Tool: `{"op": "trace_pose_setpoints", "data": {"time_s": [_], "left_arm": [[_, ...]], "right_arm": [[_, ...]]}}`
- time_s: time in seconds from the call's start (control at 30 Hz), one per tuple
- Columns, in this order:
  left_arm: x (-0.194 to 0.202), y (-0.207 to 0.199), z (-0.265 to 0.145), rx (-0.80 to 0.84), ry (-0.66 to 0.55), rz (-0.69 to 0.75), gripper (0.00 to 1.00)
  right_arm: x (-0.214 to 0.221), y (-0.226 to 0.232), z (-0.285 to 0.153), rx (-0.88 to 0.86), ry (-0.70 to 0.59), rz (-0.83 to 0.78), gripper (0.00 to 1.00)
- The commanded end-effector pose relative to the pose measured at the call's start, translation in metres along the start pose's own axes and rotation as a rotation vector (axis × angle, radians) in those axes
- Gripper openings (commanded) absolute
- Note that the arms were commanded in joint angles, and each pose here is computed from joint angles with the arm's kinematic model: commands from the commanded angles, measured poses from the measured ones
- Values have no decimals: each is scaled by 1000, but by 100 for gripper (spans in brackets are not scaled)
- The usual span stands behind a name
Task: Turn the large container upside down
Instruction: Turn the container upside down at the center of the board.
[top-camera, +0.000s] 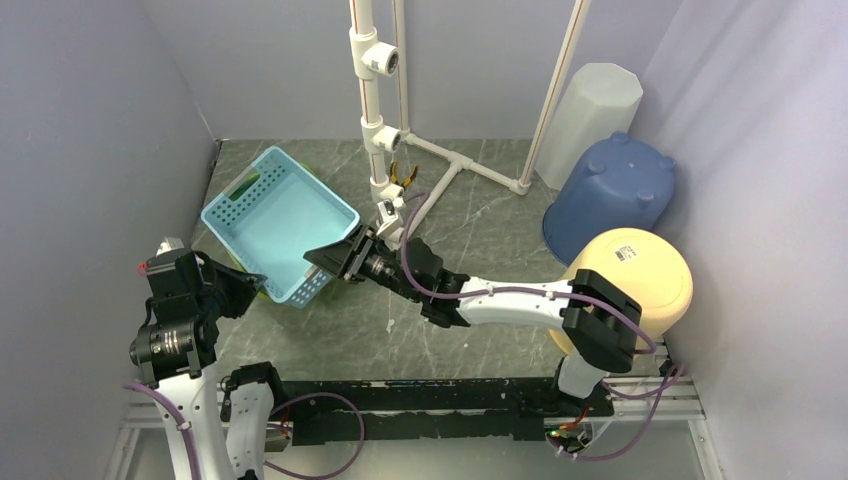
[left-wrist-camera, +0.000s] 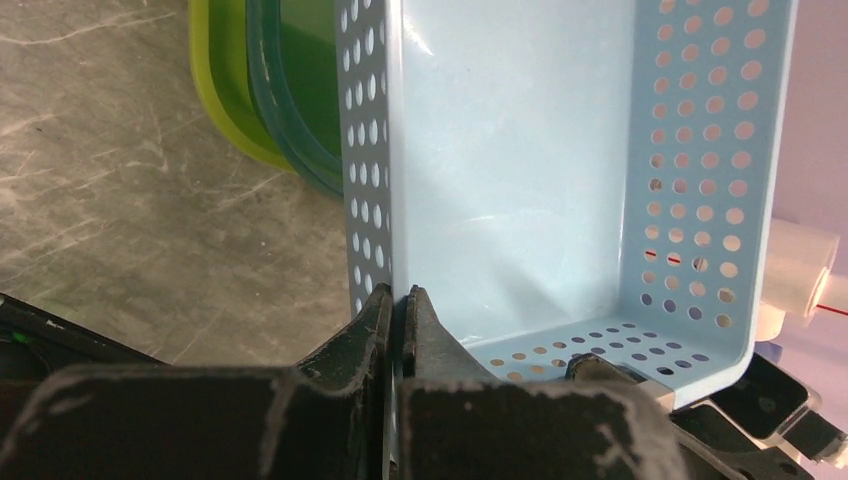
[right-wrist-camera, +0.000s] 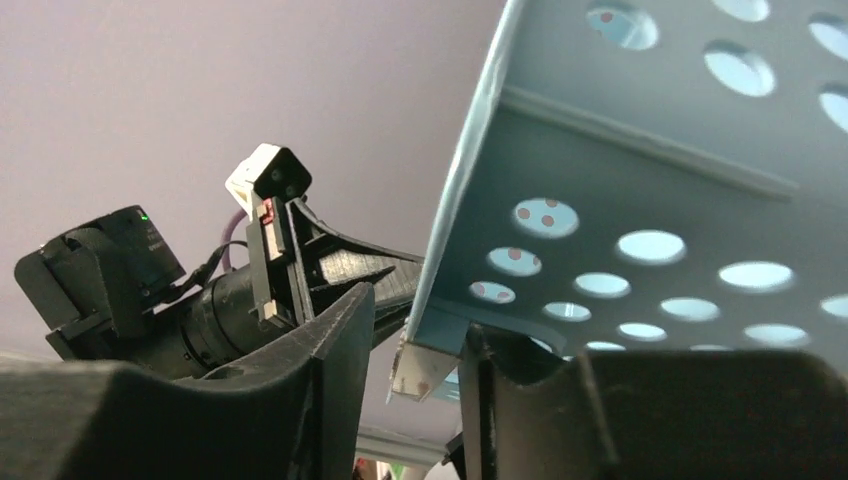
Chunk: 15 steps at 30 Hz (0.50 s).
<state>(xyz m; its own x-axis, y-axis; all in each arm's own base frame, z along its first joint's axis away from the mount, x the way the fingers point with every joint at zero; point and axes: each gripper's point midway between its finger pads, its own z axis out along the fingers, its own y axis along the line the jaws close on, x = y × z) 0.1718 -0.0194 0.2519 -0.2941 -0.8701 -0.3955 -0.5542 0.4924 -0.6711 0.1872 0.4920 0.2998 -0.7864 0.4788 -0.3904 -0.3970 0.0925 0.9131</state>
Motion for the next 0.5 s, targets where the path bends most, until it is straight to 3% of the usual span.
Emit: {"op": "trace_pose_setpoints", "data": {"time_s": [0.0, 0.13, 0.2, 0.3, 0.47], "left_arm": [[-1, -14, 1, 71, 5, -8, 3], [-4, -9, 2, 48, -20, 4, 3], [-8, -7, 3, 32, -29, 35, 3], [-14, 1, 5, -21, -50, 65, 15], [-27, 10, 2, -93, -103, 102, 76]], "right_arm": [[-7, 51, 9, -163, 33, -34, 32], [-7, 49, 10, -144, 41, -56, 13], [-10, 47, 8, -109, 42, -88, 8], [-11, 51, 5, -85, 63, -155, 4], [-11, 63, -1, -95, 102, -261, 0]]}}
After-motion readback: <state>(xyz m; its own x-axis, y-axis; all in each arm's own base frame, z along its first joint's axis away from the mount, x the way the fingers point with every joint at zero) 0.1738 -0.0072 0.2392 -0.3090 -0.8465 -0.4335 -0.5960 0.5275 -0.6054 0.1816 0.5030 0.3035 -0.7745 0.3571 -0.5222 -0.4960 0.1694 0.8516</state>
